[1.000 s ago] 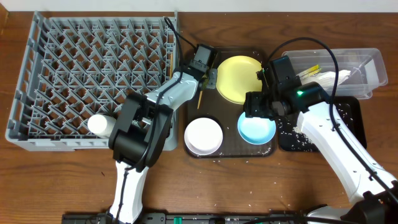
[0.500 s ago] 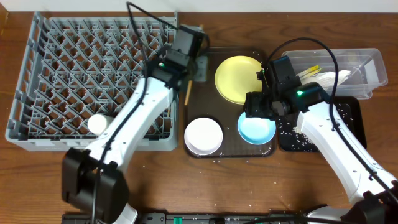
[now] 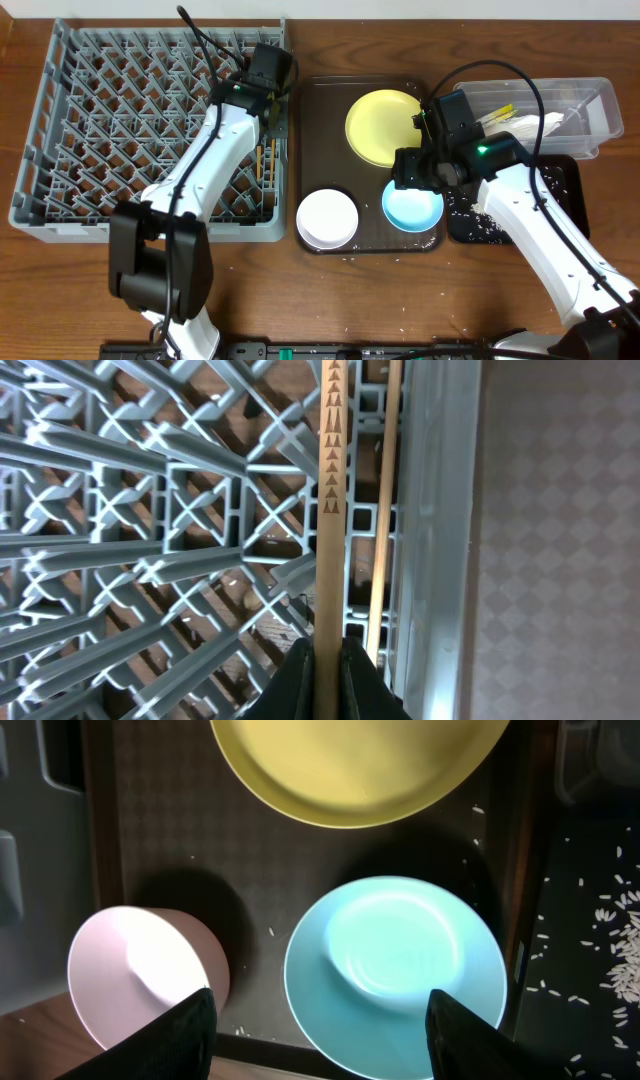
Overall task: Sort waste into correct bins and load items into the dishwasher
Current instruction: 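Carry the second chopstick with left gripper and stand it in the rack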
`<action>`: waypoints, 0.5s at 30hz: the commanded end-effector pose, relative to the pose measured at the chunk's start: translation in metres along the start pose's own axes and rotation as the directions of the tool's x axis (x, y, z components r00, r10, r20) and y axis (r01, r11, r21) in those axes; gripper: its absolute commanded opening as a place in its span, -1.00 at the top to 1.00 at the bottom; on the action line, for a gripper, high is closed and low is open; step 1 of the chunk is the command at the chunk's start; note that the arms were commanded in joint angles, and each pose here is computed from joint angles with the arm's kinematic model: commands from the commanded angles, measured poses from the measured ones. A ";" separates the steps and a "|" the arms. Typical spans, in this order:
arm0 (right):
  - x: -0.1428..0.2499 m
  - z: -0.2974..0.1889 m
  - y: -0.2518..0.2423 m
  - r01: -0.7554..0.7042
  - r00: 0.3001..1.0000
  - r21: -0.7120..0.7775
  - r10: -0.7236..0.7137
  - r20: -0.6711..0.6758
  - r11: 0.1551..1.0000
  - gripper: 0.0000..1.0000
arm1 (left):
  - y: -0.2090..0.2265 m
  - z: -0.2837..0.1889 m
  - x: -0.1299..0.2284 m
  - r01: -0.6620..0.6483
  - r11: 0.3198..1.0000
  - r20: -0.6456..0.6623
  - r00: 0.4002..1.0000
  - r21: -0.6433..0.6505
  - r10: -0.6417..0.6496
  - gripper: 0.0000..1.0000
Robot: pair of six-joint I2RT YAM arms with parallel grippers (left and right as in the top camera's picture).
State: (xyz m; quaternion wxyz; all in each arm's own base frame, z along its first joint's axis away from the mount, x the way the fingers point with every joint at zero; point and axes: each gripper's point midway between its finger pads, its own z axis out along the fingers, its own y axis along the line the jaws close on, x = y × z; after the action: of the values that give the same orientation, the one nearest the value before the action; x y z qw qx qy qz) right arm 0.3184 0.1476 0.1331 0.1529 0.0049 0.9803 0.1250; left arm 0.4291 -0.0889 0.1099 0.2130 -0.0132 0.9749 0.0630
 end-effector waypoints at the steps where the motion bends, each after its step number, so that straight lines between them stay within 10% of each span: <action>1: -0.003 -0.001 0.002 -0.001 1.000 0.002 0.001 0.008 1.000 -0.30 | -0.001 0.020 0.012 -0.006 1.000 -0.056 0.998 -0.015 0.005 0.84; 15: -0.004 -0.001 0.002 0.000 1.000 -0.001 0.000 0.013 1.000 -0.30 | -0.015 0.007 0.005 0.008 0.997 -0.037 0.999 0.078 -0.005 0.45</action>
State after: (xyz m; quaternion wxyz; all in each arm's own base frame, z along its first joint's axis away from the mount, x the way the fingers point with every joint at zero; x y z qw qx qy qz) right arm 0.3187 0.1477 0.1332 0.1534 0.0049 0.9802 0.1252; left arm 0.4275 -0.0922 0.0774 0.1772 -0.0068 0.9820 0.0649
